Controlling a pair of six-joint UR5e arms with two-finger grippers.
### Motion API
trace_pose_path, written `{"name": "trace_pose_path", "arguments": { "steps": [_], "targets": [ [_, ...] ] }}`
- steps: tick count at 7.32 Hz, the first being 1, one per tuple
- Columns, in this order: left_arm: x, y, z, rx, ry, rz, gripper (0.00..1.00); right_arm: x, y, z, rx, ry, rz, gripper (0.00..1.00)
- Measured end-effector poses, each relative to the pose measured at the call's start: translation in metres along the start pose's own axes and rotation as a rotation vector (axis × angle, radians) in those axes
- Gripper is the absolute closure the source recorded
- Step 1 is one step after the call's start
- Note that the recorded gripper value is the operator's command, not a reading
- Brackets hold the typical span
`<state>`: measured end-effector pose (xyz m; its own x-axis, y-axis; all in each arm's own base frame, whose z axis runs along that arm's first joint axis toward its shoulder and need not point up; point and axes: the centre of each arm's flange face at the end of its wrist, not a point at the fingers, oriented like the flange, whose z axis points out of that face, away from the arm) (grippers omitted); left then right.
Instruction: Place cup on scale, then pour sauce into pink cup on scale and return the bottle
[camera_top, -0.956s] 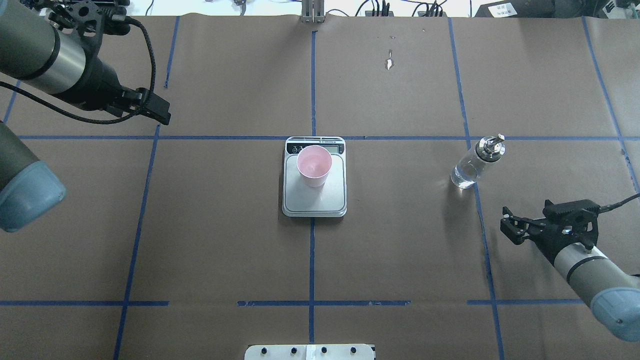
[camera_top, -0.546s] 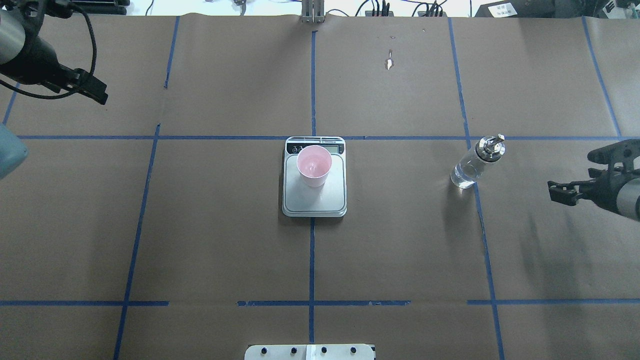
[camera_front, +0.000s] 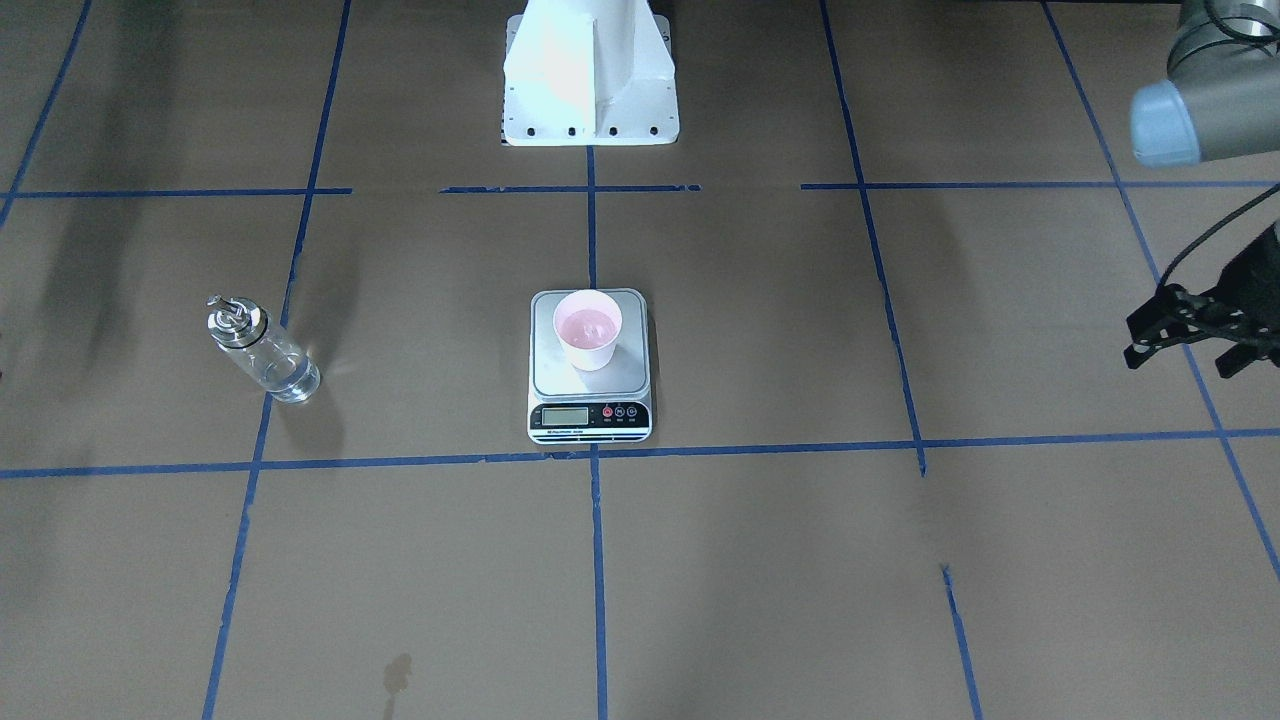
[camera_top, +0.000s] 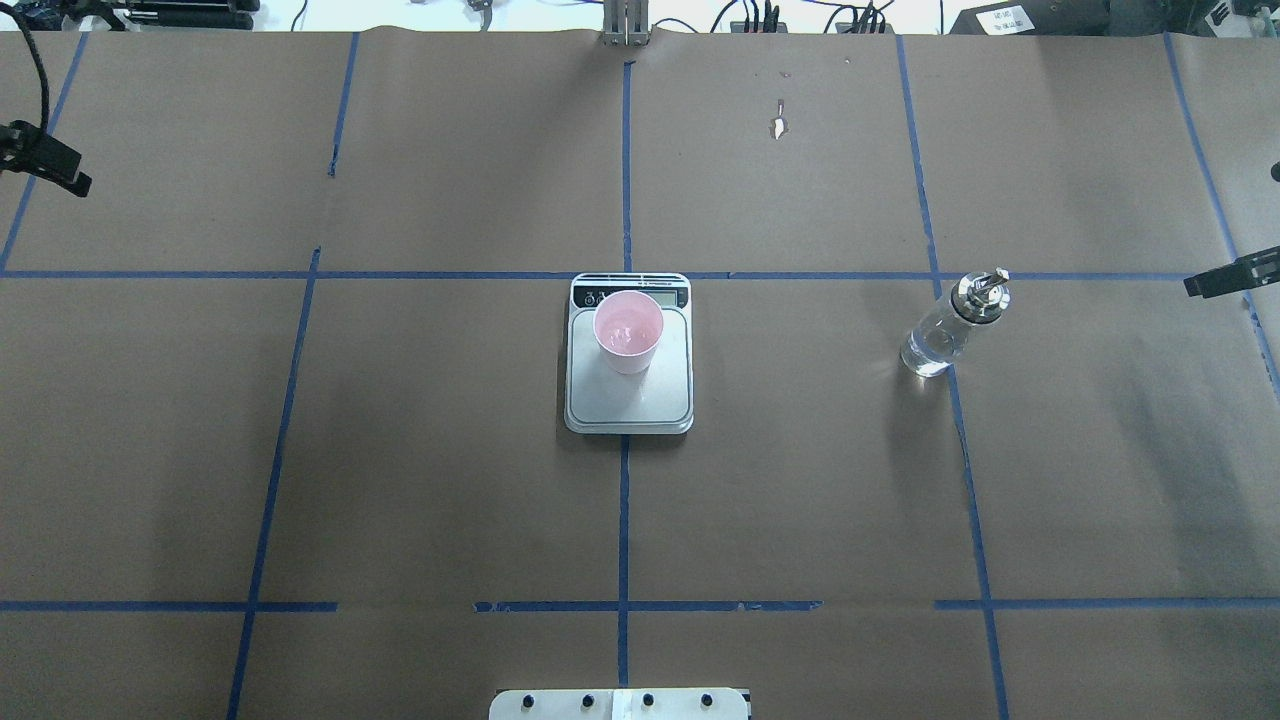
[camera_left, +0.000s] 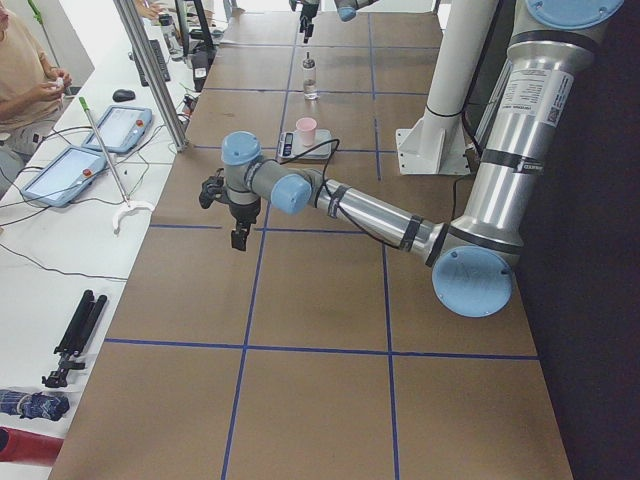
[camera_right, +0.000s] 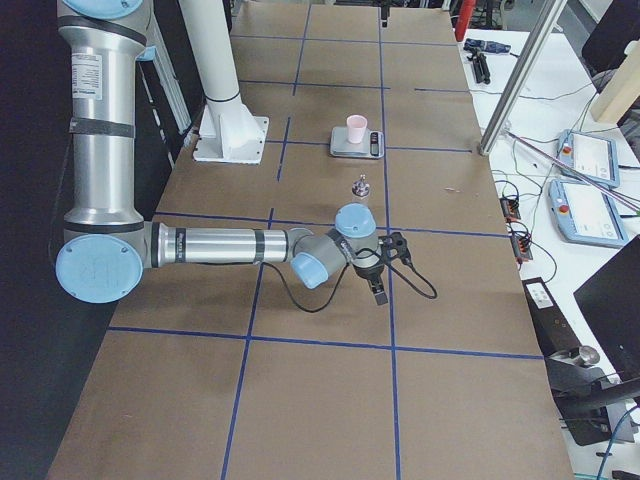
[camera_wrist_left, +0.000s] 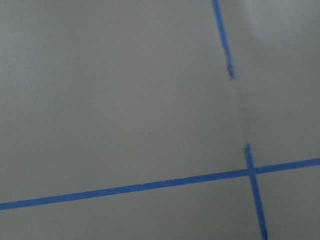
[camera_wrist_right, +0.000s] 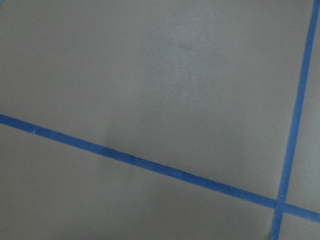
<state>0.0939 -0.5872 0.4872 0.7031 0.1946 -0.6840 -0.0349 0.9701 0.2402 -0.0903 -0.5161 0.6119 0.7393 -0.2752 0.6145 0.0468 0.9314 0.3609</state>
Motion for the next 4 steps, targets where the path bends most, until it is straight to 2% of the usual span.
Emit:
{"name": "trace_pose_path", "arguments": {
  "steps": [2,4],
  "targets": [
    [-0.102,0.013,0.003,-0.017,-0.021,0.067,0.00,0.045,-0.032,-0.028,-0.111,-0.007,-0.008,0.00],
    [-0.150,0.035,0.013,-0.041,-0.041,0.029,0.00,0.077,-0.031,-0.037,-0.208,-0.024,0.014,0.00]
  ]
}}
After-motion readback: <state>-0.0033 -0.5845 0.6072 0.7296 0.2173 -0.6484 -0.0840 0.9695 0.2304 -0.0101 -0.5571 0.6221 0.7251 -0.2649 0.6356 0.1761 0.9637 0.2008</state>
